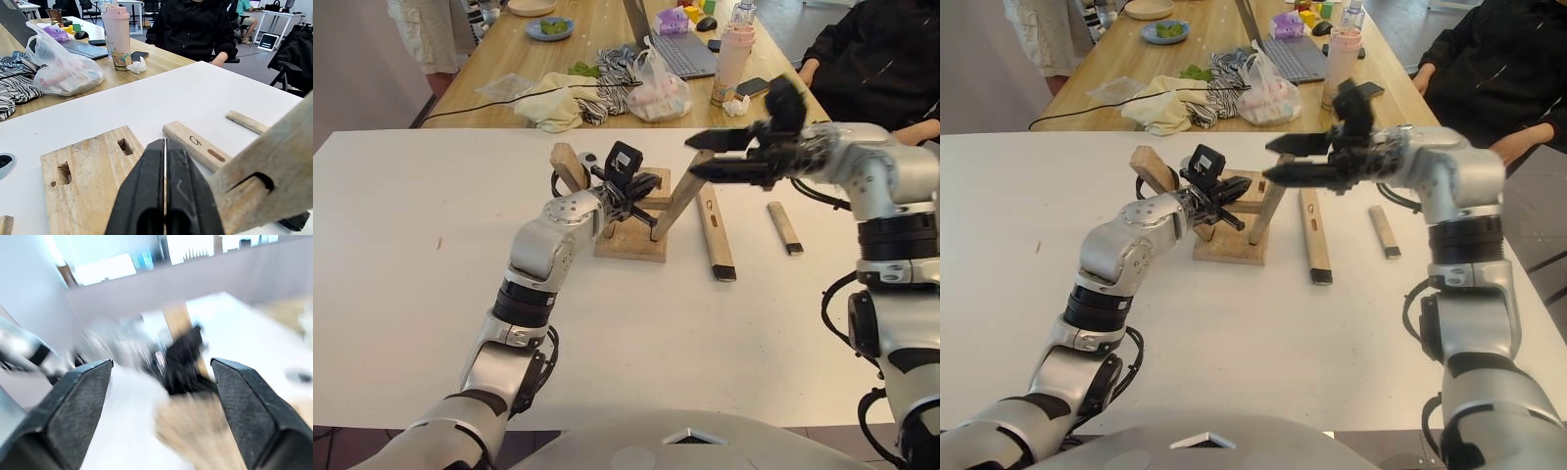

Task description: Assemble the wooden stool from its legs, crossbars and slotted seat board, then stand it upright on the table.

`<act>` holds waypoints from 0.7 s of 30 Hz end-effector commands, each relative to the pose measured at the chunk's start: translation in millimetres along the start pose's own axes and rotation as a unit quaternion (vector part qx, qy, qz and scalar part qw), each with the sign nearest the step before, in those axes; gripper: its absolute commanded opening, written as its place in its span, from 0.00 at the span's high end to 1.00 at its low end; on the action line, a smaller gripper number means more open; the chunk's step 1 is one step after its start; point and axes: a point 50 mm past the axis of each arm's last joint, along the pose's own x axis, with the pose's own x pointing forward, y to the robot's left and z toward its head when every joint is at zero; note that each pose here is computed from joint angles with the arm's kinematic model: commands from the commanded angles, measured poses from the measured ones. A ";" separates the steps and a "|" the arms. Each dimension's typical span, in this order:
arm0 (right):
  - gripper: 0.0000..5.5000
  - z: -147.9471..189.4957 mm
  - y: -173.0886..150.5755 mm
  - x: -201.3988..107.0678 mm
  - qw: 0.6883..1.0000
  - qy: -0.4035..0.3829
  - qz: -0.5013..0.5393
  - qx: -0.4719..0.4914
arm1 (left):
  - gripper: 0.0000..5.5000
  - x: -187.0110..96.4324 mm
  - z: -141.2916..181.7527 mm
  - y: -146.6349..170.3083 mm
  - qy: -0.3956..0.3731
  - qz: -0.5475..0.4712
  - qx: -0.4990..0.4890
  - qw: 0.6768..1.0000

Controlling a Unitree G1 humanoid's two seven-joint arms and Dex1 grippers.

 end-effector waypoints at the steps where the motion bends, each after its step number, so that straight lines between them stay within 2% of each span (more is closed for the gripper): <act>1: 0.35 20.0 -9.7 -11.9 0.983 -0.147 -0.111 -0.021 | 1.00 -8.9 -30.2 7.8 0.011 0.015 -0.036 0.999; 3: 0.40 4.8 -17.1 -9.6 0.965 -0.166 -0.200 -0.029 | 1.00 -14.6 -2.6 11.7 -0.053 0.021 -0.035 0.998; 6: 0.48 -19.1 -24.7 -0.9 0.933 -0.150 -0.322 -0.051 | 1.00 -28.1 33.8 17.9 -0.121 0.034 -0.043 0.991; 10: 0.62 -52.6 -23.6 16.4 0.895 -0.097 -0.427 -0.088 | 1.00 -52.7 84.1 30.4 -0.200 0.058 -0.070 0.976; 12: 0.68 -67.5 -22.5 21.5 0.875 -0.100 -0.467 -0.076 | 1.00 -64.6 102.0 36.8 -0.225 0.070 -0.087 0.968; 16: 0.83 -91.4 -13.8 29.3 0.852 -0.073 -0.509 -0.100 | 1.00 -85.2 114.3 55.5 -0.226 0.112 -0.087 0.964; 21: 0.95 -101.3 -6.3 31.5 0.835 -0.069 -0.535 -0.106 | 1.00 -112.9 90.5 92.7 -0.163 0.191 -0.079 0.965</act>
